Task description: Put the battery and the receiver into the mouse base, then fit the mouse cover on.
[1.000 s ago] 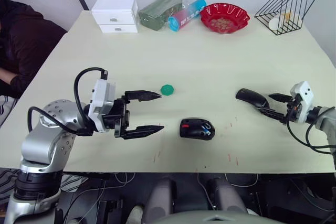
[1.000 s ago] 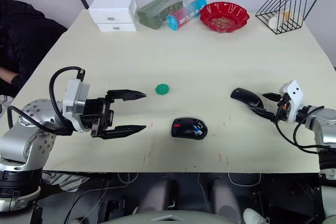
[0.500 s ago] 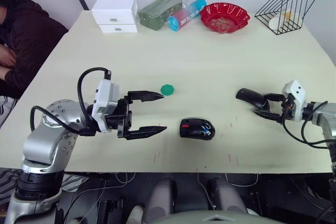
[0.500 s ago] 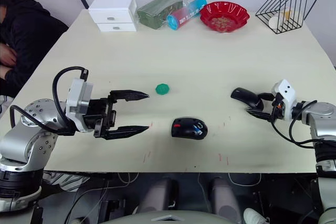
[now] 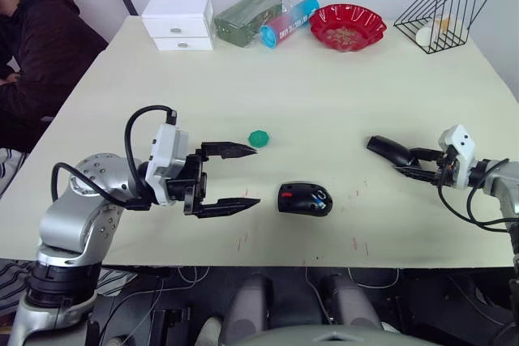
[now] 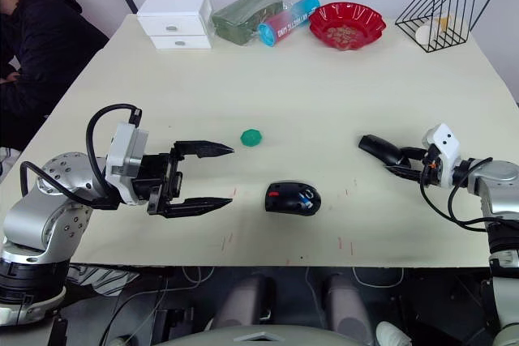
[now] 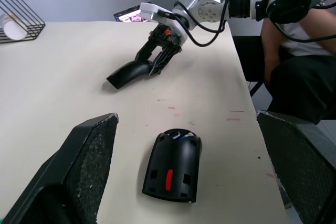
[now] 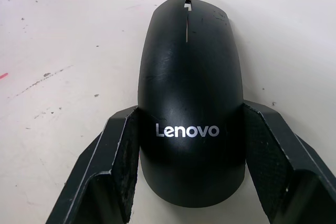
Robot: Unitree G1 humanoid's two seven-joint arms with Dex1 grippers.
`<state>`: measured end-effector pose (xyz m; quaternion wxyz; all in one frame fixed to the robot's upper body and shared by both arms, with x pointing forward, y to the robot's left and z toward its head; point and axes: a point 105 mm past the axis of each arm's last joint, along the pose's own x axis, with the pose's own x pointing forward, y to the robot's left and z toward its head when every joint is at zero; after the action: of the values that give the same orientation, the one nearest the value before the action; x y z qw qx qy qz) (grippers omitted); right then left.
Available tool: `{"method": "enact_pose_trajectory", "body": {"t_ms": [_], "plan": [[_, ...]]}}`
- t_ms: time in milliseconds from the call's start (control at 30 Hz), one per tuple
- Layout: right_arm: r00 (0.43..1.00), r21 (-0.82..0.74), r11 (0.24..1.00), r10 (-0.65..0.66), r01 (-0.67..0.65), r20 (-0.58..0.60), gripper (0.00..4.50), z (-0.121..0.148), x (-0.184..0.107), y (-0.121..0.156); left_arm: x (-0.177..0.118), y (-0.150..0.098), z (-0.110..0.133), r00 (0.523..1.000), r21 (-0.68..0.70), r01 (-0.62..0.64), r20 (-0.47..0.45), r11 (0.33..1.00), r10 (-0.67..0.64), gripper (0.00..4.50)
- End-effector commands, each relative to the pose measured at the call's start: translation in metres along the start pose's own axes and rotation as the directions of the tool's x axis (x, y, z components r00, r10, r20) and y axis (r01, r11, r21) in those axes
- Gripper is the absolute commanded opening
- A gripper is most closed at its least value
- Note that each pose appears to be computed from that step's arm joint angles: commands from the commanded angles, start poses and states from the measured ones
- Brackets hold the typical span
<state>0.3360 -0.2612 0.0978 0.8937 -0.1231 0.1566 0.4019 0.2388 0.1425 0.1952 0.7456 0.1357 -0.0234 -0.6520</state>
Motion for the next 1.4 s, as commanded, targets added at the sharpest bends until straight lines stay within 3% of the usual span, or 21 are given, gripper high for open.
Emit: {"method": "enact_pose_trajectory", "body": {"t_ms": [33, 333, 567, 833, 1133, 1400], "plan": [[0.999, -0.051, 0.998, -0.03, 0.032, 0.044, 2.27, 0.018, -0.01, -0.006, 0.001, -0.001, 0.006, 1.0, 0.038, 0.016, 0.006, 0.999, -0.016, 4.5], [0.998, -0.125, 0.992, 0.028, -0.02, 0.06, 2.27, 0.042, -0.015, 0.005, 0.0, -0.002, 0.002, 0.999, 0.041, 0.033, -0.014, 0.999, -0.032, 4.5], [0.977, -0.247, 0.947, 0.215, -0.207, 0.005, 2.27, 0.072, -0.024, 0.046, 0.002, -0.003, -0.008, 0.993, 0.052, 0.105, -0.063, 0.993, -0.102, 4.5], [0.912, -0.318, 0.857, 0.401, -0.406, -0.084, 2.27, 0.097, -0.009, 0.103, -0.003, 0.0, -0.025, 0.971, 0.085, 0.214, -0.128, 0.973, -0.203, 4.5], [0.873, -0.351, 0.799, 0.446, -0.487, -0.196, 2.27, 0.107, 0.004, 0.145, -0.019, 0.017, -0.034, 0.959, 0.118, 0.248, -0.172, 0.961, -0.227, 4.5], [0.879, -0.374, 0.796, 0.415, -0.476, -0.237, 2.27, 0.115, 0.023, 0.164, -0.015, 0.018, -0.034, 0.953, 0.142, 0.282, -0.156, 0.949, -0.26, 4.5]]}}
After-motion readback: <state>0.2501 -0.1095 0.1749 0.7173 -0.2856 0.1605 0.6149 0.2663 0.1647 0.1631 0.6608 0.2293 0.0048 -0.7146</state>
